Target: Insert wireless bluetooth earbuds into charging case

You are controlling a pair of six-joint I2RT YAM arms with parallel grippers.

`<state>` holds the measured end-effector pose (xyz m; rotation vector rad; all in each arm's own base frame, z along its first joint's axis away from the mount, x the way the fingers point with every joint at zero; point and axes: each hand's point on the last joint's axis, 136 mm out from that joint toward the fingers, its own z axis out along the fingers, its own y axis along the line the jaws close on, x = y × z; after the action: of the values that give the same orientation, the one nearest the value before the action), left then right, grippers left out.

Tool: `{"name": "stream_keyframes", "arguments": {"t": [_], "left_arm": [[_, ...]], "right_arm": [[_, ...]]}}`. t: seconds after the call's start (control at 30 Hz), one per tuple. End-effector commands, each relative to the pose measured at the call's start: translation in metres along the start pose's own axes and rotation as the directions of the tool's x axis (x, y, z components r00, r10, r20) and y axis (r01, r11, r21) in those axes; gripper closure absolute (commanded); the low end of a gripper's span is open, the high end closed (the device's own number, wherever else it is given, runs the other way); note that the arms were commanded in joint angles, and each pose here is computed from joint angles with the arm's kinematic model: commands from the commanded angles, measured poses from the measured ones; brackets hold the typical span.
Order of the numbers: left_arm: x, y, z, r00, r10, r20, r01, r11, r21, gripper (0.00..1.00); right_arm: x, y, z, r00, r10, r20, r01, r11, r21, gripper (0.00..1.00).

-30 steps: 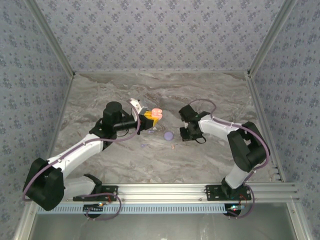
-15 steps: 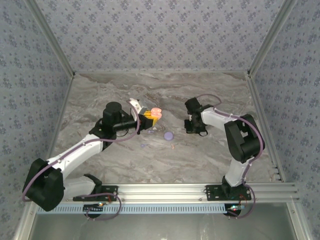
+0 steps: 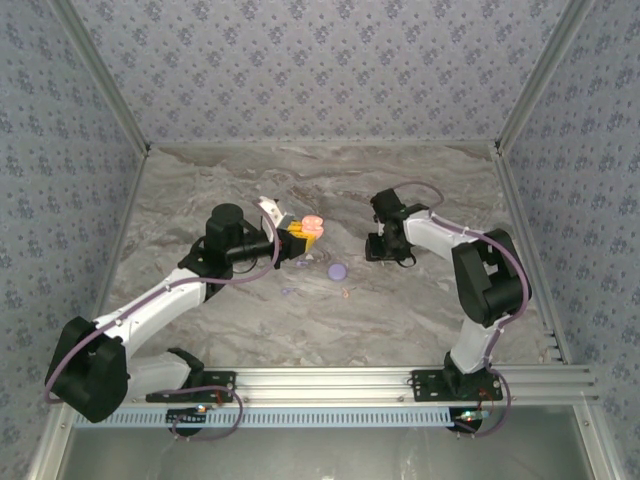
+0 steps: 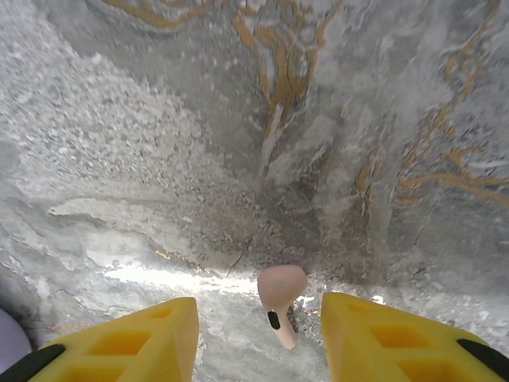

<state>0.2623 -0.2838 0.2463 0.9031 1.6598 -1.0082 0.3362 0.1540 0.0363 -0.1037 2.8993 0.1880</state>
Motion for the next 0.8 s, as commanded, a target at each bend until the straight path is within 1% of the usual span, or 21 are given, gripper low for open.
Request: {"name": "stream_keyframes", "arguments": {"t": [0.0,0.1,0.13,0.43,0.77], "left_arm": [[-0.008,-0.004,-0.002,0.999,0.024,0.022,-0.024,1.0,0.006,0.81],[-0.008,-0.004,-0.002,1.0,0.024,0.021,-0.024,1.0,0.004,0.81],[-0.008,-0.004,-0.002,0.999,0.026,0.022,-0.026,1.0,0.005,0.82],[-0.007,-0.003,-0.002,1.0,0.023,0.019,-0.023,1.0,0.002,0.82],[-0.008,-0.004,-0.002,1.0,0.024,0.02,-0.024,1.0,0.004,0.81]], "right_arm": [[-0.006,-0.002,-0.011,1.0,-0.018,-0.001,0.018,1.0,0.01,0.54],[-0.001,-0.003,-0.005,0.999,-0.032,-0.038,0.033,0.999,0.015,0.55],[-0.012,0.0,-0.01,0.999,-0.035,-0.015,0.035,0.999,0.008,0.55],[-0.011,-0.002,-0.003,0.998,-0.041,-0.046,0.043,0.999,0.031,0.58],[-0.009,-0.006,0.006,0.997,-0.037,-0.071,0.041,0.998,0.054,0.59]]}}
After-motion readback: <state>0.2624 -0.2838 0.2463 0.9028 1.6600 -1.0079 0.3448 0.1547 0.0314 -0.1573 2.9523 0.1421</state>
